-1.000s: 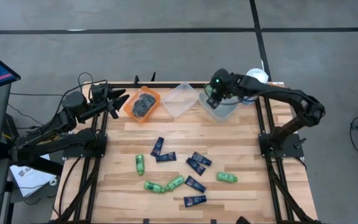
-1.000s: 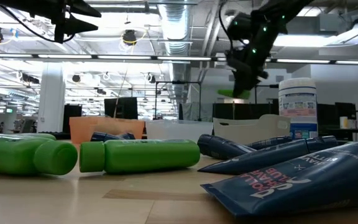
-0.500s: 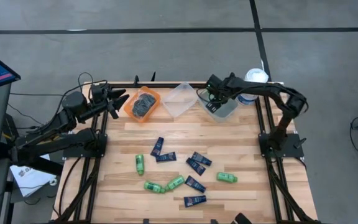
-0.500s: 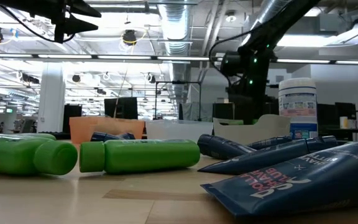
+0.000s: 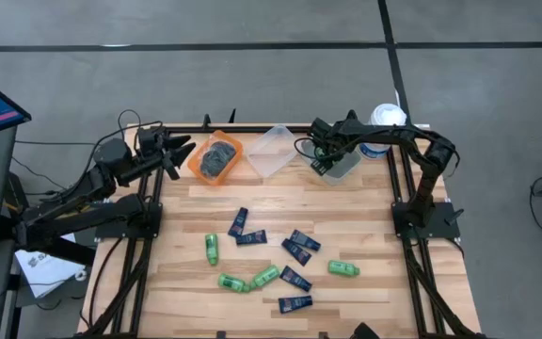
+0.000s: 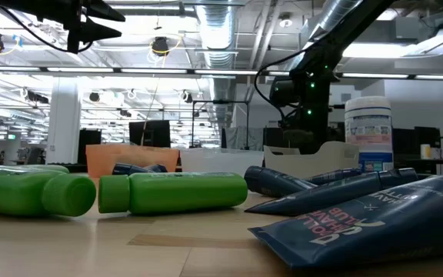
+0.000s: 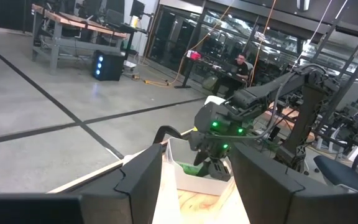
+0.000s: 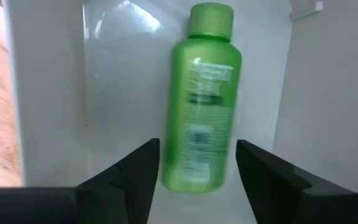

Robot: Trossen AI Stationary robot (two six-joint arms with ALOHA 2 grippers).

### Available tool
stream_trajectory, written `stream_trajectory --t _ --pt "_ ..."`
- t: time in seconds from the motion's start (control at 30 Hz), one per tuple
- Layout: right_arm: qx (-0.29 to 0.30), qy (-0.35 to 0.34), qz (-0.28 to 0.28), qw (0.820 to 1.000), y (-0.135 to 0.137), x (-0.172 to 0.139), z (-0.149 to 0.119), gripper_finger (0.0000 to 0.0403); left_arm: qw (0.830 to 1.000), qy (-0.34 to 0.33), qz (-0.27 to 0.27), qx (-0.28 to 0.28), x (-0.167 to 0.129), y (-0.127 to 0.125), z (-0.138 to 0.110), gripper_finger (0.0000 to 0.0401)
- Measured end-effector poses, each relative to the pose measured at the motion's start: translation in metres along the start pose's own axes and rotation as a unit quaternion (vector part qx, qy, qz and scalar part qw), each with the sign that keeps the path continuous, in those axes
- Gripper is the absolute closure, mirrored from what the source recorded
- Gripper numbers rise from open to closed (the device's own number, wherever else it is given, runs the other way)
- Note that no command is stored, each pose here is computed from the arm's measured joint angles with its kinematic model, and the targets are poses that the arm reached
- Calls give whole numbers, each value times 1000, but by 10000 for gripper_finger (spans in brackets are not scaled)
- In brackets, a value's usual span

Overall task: Pick & Place Travel size toiletries
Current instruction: Put the green shampoo into the gray bin

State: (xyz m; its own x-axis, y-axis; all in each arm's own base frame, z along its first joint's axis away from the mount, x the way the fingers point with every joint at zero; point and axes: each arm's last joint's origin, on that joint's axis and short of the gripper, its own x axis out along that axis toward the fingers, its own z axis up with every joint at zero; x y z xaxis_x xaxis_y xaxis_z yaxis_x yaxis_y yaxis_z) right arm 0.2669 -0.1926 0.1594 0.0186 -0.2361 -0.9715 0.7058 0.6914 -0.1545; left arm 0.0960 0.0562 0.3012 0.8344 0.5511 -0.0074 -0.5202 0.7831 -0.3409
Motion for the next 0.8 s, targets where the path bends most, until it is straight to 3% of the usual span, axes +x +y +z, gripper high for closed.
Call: stream_trajectory --t 0.2,0.43,0.63,0.8 --pt "-15 4 2 1000 1 -8 -1 169 1000 0 0 0 0 0 0 216" --pt "-56 -81 45 994 3 -87 -7 164 1000 0 0 3 0 0 0 216" --pt "-110 -135 133 976 21 -158 -53 164 1000 0 0 4 0 0 0 216" --pt "-146 -130 171 966 46 -191 -98 164 1000 0 0 4 0 0 0 216"
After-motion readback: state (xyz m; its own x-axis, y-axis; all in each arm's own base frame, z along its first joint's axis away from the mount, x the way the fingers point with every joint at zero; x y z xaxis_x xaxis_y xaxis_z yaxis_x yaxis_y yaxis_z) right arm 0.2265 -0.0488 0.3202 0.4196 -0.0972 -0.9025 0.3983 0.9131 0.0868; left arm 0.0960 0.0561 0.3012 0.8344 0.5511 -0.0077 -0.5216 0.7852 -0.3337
